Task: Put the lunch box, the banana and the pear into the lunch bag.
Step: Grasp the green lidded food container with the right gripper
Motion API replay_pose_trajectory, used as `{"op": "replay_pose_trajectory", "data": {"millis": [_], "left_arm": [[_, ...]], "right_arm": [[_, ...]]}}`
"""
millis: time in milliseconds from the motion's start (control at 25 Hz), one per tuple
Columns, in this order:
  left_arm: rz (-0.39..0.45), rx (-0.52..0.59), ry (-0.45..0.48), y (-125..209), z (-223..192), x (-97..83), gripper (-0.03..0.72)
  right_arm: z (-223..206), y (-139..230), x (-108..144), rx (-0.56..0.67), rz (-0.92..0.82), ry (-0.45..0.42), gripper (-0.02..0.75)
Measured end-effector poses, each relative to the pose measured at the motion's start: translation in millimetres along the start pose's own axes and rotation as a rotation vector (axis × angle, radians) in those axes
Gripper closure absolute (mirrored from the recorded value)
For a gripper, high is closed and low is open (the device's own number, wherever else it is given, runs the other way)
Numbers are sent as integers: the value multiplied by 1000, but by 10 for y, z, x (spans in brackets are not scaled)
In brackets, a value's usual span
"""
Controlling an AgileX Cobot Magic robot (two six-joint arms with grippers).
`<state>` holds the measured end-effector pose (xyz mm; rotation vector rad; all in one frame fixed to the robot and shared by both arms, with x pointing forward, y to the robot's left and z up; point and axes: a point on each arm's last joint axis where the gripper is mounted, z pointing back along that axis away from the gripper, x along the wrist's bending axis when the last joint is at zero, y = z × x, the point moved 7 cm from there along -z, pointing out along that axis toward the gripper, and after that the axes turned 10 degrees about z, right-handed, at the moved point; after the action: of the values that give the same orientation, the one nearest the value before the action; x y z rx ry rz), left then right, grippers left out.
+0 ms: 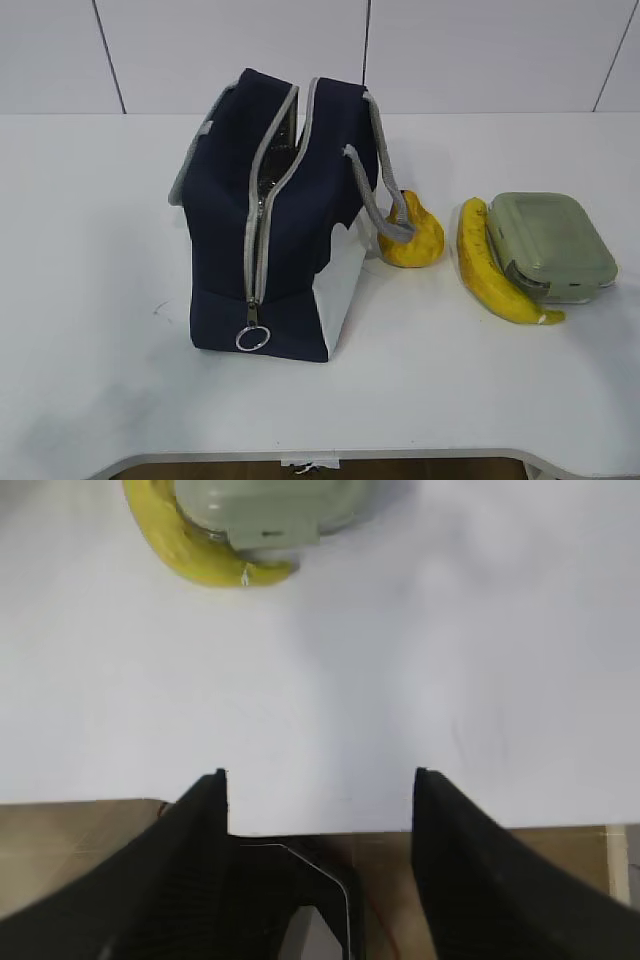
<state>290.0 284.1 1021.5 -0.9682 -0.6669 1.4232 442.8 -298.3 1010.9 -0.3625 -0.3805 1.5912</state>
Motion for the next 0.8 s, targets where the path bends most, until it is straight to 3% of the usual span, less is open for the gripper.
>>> {"op": "replay_pose_trajectory", "data": {"millis": [200,320,800], "left_arm": [[0,0,0,0,0,0,449],[0,0,0,0,0,0,449],[0,0,0,0,0,0,449]], "right_arm": [[-306,-260,-28,83,21,-13,284],[-502,-419,-94,95,-9,-65,284],[-830,-603,-682,-61,-124,-396,284]]}}
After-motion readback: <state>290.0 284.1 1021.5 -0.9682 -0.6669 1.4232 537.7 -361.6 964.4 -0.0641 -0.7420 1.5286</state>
